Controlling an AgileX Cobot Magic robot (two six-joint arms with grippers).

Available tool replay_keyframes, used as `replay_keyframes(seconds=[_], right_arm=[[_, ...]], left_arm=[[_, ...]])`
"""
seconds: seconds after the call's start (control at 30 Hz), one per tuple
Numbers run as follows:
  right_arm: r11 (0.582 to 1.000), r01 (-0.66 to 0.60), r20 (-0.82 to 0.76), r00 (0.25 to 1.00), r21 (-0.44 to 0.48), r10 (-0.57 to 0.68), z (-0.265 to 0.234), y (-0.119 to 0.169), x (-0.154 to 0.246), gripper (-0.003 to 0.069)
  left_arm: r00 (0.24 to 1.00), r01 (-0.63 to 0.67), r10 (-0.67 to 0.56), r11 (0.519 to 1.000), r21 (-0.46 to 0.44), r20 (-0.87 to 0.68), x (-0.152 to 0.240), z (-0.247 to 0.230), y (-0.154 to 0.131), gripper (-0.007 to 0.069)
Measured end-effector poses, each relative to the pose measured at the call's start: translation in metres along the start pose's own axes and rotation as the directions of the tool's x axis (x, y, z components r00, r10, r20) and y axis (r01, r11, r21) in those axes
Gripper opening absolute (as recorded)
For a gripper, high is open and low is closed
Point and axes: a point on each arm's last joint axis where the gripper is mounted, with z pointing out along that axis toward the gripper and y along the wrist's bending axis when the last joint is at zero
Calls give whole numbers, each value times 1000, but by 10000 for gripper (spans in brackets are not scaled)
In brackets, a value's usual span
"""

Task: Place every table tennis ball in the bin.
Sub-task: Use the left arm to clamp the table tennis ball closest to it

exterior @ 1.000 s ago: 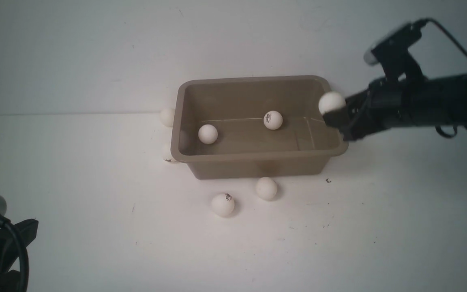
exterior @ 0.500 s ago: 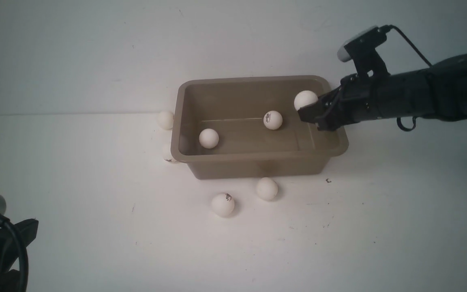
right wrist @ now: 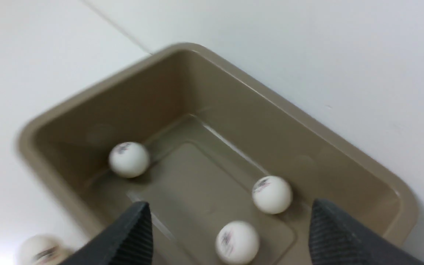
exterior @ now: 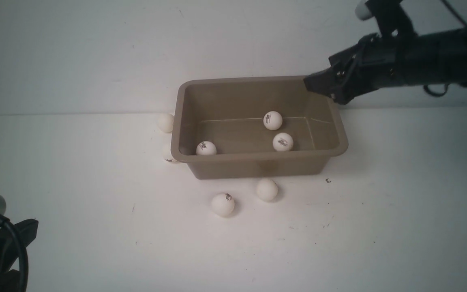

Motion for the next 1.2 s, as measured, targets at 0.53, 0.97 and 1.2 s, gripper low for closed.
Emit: replay_keyframes(seconds=[0.53, 0.97, 1.2], right_arm=[[970, -130, -328, 943, -207, 56, -51, 38, 3, 513], [957, -152, -486, 874, -246, 14, -45, 65, 7, 513], [954, -104, -511, 857, -282, -58, -38, 88, 3, 513]], left_arm=[[1000, -1, 1, 1000, 0, 1, 0, 0, 0, 405], [999, 16, -18, 998, 63, 39, -4, 0, -6, 405], [997, -19, 2, 978, 207, 78, -13, 14, -14, 405]])
